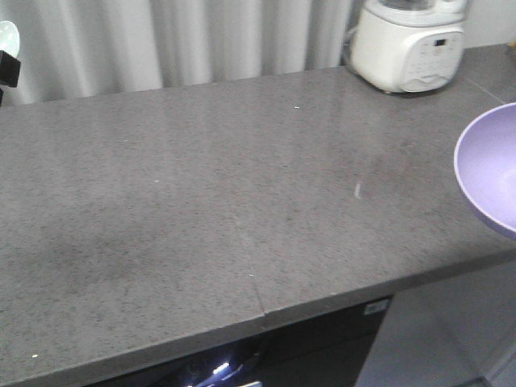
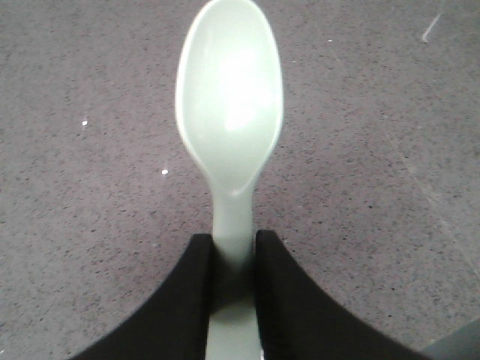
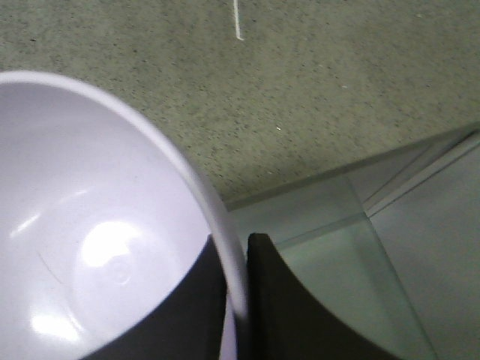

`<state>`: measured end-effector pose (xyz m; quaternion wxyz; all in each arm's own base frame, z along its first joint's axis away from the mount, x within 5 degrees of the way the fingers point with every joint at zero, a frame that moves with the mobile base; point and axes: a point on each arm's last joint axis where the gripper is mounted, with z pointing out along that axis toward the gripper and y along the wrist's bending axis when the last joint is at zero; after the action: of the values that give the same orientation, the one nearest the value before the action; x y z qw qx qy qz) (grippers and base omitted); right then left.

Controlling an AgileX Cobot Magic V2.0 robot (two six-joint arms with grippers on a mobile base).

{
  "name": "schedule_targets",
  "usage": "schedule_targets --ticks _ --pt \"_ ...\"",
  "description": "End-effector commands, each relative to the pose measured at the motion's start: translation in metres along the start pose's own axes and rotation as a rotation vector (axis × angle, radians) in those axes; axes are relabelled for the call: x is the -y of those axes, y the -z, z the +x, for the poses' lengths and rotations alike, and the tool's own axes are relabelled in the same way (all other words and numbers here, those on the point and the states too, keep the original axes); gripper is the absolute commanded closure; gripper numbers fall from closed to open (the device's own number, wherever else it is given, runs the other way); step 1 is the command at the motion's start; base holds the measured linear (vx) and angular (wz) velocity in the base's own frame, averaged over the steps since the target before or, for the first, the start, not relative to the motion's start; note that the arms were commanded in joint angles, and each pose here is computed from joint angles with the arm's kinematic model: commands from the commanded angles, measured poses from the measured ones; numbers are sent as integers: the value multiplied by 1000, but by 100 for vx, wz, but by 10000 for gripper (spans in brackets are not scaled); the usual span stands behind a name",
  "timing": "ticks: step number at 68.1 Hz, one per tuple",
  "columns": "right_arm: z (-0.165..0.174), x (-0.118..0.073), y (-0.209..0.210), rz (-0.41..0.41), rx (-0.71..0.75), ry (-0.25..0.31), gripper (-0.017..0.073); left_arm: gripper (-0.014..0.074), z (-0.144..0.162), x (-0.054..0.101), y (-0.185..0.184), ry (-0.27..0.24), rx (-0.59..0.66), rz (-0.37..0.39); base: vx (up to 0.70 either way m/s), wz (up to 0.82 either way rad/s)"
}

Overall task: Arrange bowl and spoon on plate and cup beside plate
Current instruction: 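Drive the base holding spoon and bowl toward the light blue plate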

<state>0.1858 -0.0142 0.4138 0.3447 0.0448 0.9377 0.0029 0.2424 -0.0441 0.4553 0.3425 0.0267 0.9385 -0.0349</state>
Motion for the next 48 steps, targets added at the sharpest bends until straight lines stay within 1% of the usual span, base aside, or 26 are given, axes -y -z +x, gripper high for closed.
schedule_targets --ticks 1,48 --pt "-8 0 11 5 90 10 566 600 -3 0 17 8 73 11 -7 -40" --pt "-8 0 11 5 90 10 566 600 -3 0 17 8 73 11 -7 -40"
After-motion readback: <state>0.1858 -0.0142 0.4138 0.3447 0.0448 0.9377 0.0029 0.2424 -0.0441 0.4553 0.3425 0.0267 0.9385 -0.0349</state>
